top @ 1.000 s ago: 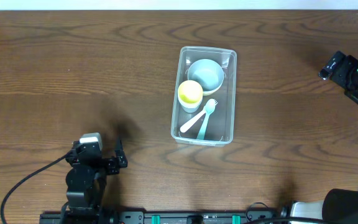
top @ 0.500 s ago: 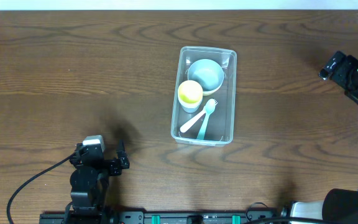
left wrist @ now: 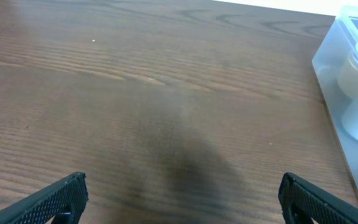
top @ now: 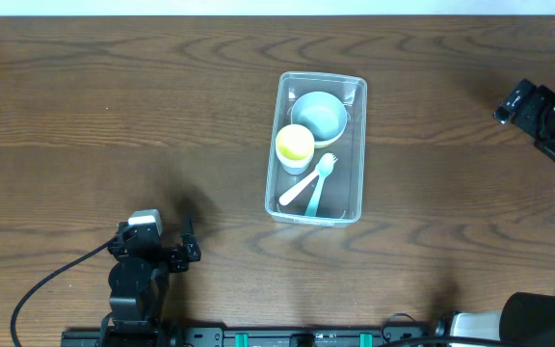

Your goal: Pack container

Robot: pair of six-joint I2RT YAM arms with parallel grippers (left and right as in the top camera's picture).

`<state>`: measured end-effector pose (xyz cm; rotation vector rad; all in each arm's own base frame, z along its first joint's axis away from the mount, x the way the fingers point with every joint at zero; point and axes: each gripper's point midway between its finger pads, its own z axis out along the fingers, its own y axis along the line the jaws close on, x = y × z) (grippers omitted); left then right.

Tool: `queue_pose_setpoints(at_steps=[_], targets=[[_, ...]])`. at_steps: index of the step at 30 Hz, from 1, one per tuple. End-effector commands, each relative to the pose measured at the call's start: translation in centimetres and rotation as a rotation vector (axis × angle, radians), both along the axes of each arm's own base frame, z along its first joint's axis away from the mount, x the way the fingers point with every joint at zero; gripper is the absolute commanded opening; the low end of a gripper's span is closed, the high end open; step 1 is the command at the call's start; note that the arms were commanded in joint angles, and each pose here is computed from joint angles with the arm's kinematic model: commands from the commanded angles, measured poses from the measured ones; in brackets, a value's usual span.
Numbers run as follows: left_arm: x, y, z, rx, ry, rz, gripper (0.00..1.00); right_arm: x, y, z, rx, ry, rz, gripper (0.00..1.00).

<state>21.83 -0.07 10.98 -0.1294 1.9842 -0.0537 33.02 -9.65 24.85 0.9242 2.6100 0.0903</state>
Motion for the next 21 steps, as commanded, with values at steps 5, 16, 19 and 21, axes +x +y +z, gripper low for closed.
queue_pose_setpoints(at_steps=[5, 16, 19, 21], targets=[[0.0, 0.1, -0.7, -0.010, 0.008, 0.010, 0.98, 0.1, -0.2, 0.0, -0.005, -0.001, -0.002, 0.99], [0.0, 0.1, -0.7, -0.010, 0.008, 0.009, 0.98, -0.7, -1.0, 1.4, -0.106, -0.023, 0.057, 0.99], [0.0, 0.1, -0.7, -0.010, 0.008, 0.010, 0.98, -0.1, 0.1, 3.1, -0.169, -0.125, 0.199, 0.99], [0.0, 0.1, -0.7, -0.010, 0.008, 0.010, 0.98, 0.6, 2.1, 4.5, -0.214, -0.245, 0.359, 0.99]])
